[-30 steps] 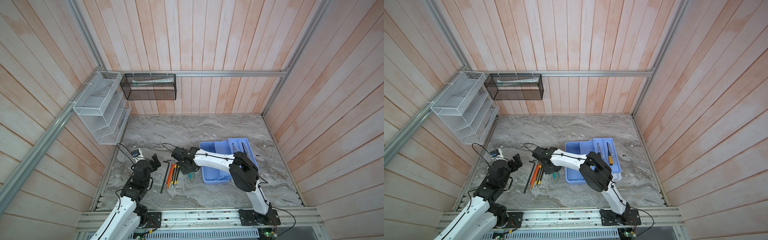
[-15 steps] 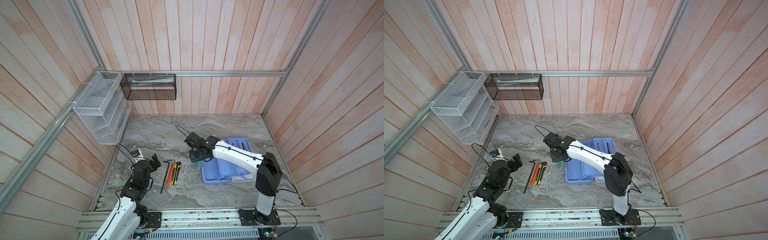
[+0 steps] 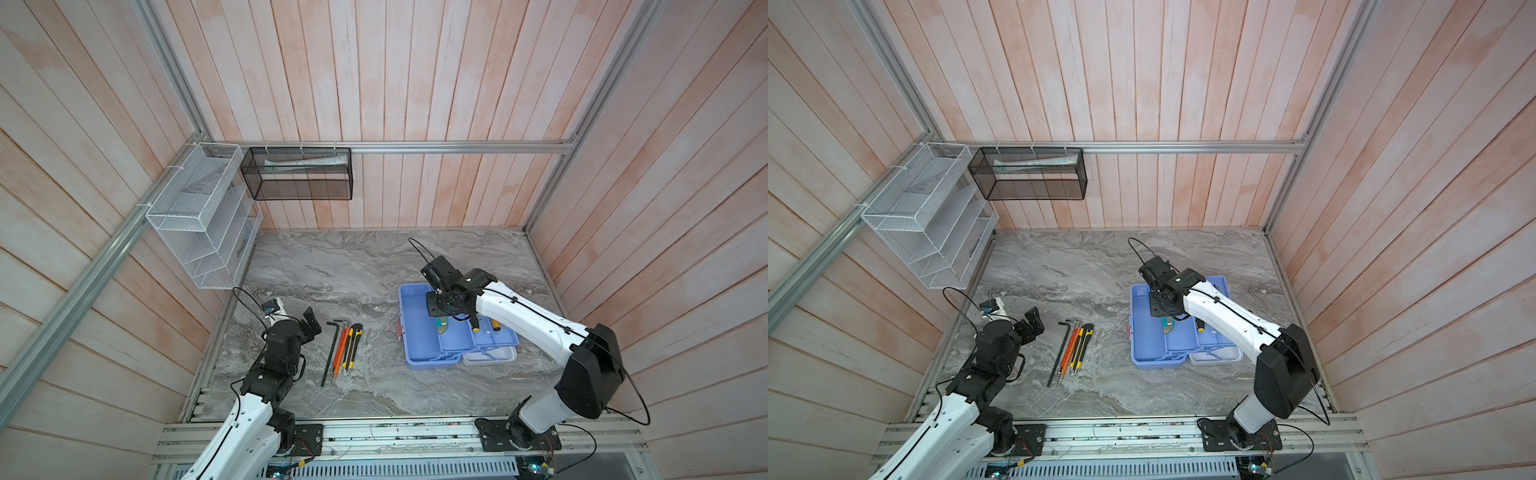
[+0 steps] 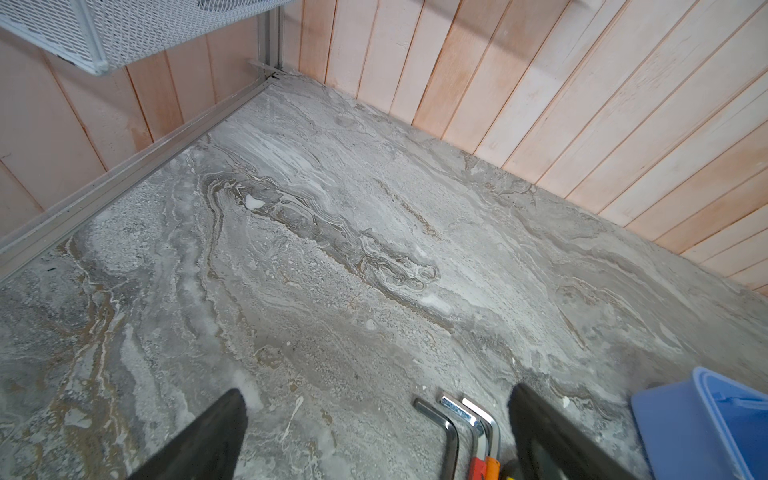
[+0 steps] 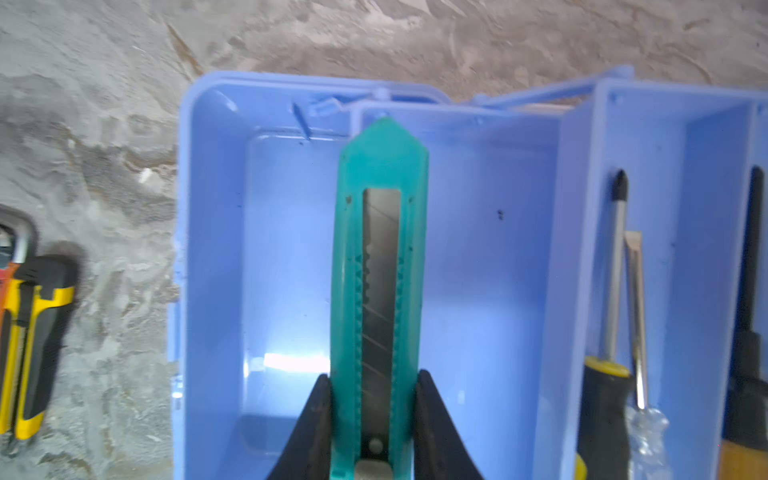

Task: Pack the tool kit
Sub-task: 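Lower the teal cutter into the tray and open the right gripper, then move the right gripper back toward the yellow-black box cutter, then align the open right gripper over the yellow-black box cutter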

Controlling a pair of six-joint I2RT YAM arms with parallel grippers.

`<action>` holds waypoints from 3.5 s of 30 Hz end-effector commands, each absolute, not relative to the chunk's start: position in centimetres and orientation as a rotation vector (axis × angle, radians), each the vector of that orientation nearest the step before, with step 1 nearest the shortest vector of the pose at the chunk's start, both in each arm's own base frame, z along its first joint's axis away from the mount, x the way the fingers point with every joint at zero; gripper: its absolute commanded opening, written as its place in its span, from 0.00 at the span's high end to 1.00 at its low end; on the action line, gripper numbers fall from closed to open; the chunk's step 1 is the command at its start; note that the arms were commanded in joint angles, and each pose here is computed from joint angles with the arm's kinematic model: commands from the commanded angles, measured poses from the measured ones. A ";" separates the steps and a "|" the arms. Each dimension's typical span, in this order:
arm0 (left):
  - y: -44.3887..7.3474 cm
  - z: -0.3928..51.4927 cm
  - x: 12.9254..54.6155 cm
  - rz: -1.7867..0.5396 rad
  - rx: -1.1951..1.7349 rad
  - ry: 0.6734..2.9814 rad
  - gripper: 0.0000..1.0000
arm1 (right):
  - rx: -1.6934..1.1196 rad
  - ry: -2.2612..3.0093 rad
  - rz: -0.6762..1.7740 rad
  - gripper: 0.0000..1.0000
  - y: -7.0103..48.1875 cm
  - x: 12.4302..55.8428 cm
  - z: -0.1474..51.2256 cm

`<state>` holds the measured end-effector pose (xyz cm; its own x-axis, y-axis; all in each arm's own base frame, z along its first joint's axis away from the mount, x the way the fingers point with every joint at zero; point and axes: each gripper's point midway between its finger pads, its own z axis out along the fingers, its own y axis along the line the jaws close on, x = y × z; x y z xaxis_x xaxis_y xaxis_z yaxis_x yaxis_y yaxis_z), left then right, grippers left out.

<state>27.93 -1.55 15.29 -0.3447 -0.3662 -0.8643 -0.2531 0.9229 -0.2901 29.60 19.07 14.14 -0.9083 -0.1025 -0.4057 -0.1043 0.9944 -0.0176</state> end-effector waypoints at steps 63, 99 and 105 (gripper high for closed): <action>-1.4 15.0 27.2 -0.140 -0.453 1.933 0.00 | -0.712 2.597 0.464 0.54 44.2 25.1 4.3; -1.6 15.1 27.4 -0.148 -0.437 1.933 0.00 | -0.837 2.503 0.254 0.54 37.9 26.9 4.8; -1.5 15.0 27.4 -0.143 -0.442 1.934 0.00 | -0.812 2.445 0.398 0.54 38.8 26.6 8.4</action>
